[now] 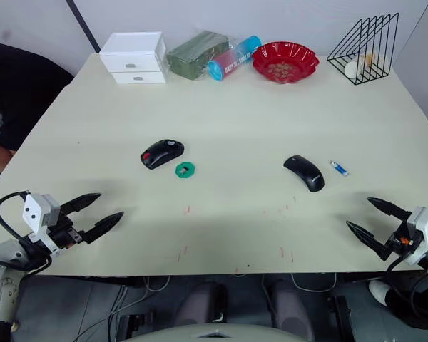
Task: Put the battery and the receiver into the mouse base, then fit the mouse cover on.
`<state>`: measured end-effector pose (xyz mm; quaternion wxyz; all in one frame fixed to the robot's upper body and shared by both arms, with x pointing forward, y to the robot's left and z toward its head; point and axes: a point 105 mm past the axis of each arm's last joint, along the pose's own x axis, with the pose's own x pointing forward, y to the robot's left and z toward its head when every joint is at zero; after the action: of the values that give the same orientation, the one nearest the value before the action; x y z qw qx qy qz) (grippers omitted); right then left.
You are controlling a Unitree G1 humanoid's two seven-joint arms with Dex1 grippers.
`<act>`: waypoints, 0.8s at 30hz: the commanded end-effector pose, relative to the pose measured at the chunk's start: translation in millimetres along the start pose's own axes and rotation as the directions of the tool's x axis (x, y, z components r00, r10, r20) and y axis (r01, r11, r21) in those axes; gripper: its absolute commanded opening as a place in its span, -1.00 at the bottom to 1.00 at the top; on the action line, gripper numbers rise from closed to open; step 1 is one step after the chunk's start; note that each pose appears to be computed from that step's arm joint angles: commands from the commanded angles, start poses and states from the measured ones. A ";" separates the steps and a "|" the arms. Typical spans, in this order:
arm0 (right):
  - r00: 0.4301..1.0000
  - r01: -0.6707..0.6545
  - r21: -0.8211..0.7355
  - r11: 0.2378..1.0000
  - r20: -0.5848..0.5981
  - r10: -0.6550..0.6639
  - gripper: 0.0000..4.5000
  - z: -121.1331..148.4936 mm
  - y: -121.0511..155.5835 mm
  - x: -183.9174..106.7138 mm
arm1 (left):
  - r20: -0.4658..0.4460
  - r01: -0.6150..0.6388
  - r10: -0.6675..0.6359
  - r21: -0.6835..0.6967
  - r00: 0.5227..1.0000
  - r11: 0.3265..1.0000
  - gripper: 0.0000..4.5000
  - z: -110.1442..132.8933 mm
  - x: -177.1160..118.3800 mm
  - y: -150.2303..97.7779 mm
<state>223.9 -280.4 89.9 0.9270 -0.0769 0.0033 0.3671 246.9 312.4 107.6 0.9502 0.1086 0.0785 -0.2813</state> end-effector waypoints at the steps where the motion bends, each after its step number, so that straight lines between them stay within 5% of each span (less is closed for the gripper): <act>1: 0.995 -0.070 -0.004 0.998 0.074 0.070 0.98 17.4 12.8 7.7 | 0.008 -0.005 0.005 0.039 1.000 0.999 1.00 15.4 6.4 15.5; 24: 0.959 -0.174 -0.026 0.984 0.223 0.175 0.98 59.8 48.6 34.3 | -0.028 0.187 -0.185 0.114 0.982 0.976 1.00 61.6 106.2 58.8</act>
<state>214.6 -219.1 129.4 0.8903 -0.0298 -0.0759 0.4480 369.6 291.7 150.4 0.9148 0.1460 0.0818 -0.3675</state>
